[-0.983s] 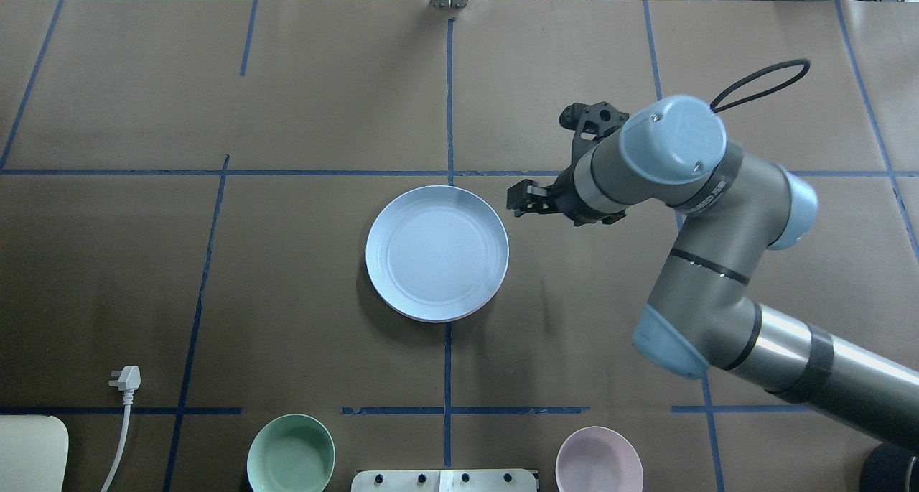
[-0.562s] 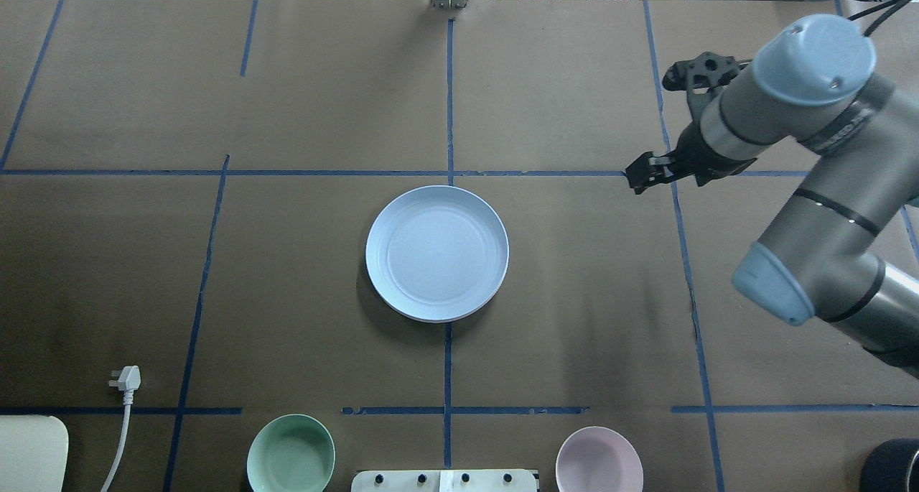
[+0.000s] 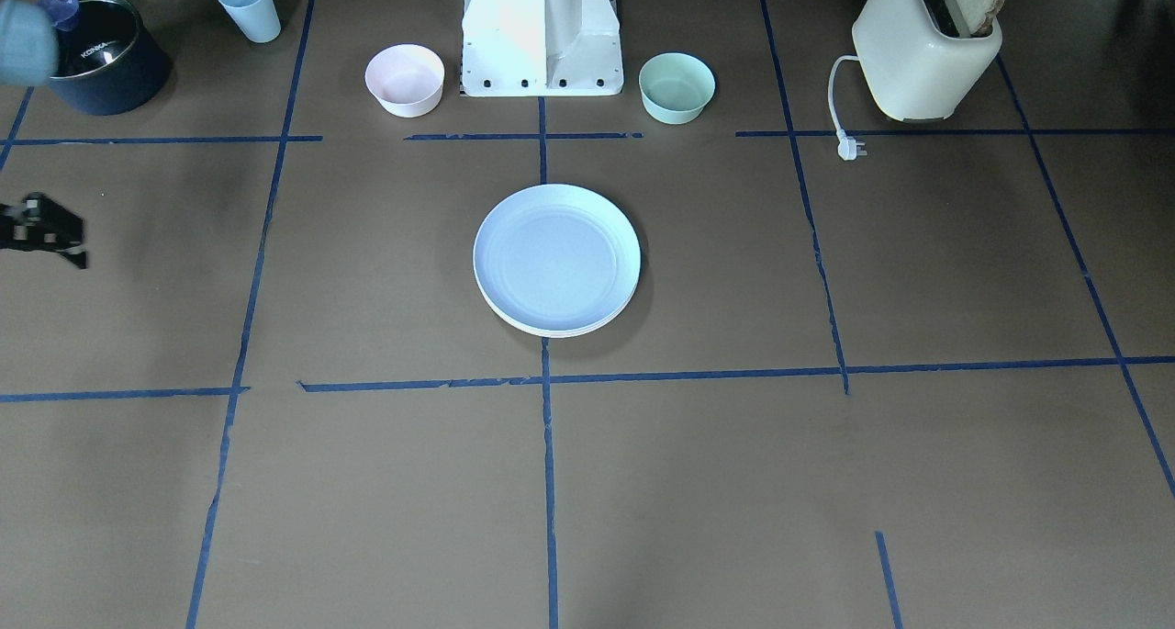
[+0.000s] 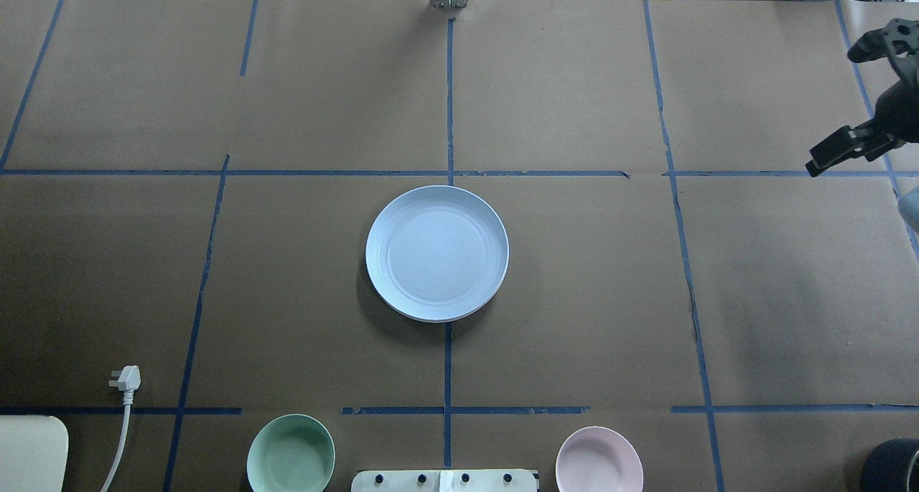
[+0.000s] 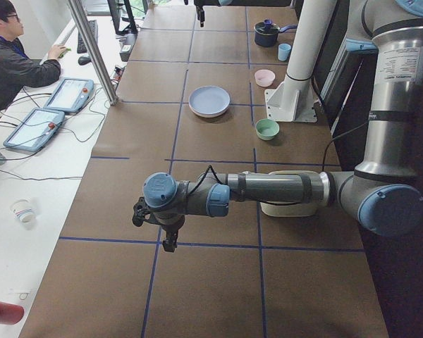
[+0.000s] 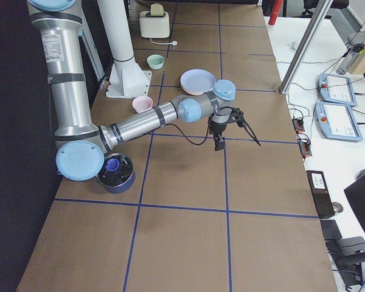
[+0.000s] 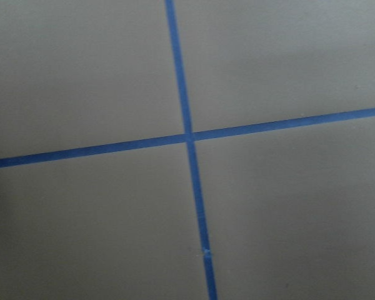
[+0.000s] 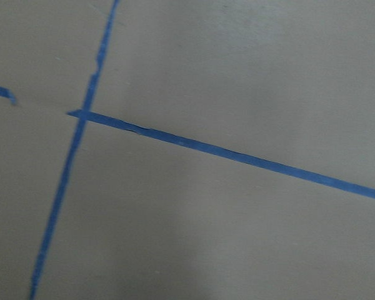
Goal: Stack three plates with pink and blue
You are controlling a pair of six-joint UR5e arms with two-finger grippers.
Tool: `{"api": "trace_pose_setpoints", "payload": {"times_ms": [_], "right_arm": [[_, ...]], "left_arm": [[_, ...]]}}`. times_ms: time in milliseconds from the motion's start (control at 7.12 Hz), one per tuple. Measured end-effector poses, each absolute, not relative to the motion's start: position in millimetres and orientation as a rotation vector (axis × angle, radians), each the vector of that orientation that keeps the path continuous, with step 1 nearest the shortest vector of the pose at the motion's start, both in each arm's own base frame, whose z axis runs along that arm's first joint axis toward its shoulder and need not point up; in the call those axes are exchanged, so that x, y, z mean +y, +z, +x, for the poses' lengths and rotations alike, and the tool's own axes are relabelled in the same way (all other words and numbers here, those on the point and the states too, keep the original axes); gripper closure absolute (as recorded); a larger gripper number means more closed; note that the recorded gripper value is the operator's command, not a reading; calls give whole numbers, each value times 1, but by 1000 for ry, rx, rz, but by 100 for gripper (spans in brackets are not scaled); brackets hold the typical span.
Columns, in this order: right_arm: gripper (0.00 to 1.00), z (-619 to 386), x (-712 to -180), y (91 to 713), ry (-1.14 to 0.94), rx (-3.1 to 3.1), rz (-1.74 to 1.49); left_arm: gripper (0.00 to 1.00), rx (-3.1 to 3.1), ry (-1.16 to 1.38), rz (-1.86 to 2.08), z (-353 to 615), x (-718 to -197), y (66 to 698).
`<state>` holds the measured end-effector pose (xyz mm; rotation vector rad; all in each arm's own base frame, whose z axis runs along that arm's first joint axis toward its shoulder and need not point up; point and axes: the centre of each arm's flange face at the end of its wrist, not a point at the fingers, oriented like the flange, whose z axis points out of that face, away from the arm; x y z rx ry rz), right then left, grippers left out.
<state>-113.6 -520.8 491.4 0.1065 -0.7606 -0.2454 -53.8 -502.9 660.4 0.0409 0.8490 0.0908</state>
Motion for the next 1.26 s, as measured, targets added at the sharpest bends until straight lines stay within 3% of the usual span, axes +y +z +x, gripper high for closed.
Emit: {"api": "trace_pose_setpoints", "payload": {"times_ms": [843, 1264], "right_arm": [[0, 47, -468, 641, -1, -844, 7], [0, 72, -453, 675, 26, -783, -5]], "left_arm": [[0, 854, 71, 23, -56, -496, 665], [0, 854, 72, 24, -56, -496, 664]]}}
